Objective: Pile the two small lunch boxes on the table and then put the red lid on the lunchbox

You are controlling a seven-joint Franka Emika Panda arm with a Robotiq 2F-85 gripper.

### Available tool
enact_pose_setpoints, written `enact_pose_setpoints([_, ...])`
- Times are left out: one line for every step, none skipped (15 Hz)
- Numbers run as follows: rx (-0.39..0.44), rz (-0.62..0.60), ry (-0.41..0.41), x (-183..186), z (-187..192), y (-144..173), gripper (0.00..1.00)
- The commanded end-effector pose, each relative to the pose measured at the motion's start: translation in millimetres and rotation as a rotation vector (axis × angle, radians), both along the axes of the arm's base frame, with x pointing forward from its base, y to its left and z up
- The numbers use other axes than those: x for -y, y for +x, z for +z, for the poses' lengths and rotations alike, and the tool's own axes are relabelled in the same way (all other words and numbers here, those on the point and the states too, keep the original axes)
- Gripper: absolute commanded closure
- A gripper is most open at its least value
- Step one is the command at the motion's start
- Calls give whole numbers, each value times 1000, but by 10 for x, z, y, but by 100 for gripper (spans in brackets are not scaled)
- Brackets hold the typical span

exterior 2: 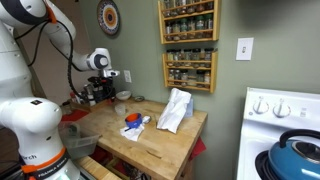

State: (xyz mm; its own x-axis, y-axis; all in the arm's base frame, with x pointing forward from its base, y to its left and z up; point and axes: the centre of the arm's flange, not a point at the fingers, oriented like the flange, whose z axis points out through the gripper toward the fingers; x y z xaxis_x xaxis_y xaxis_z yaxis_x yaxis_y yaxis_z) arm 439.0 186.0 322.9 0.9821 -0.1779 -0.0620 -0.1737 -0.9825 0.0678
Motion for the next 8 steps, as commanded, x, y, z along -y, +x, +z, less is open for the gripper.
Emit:
enact_pose_setpoints([-22, 78, -16, 109, -91, 180, 54])
enact_pose_setpoints([-27, 93, -15, 142, -114, 206, 54])
enact_pose_setpoints([-33, 100, -10, 176, -149, 226, 54])
enact_pose_setpoints([-38, 105, -8, 199, -182, 240, 54])
enact_pose_setpoints([-41, 114, -4, 219, -218, 250, 54])
enact_pose_setpoints([-45, 118, -6, 237, -248, 259, 54])
enact_pose_setpoints([-38, 118, -13, 255, -278, 269, 54])
enact_pose_setpoints([-40, 117, -15, 259, -299, 273, 54])
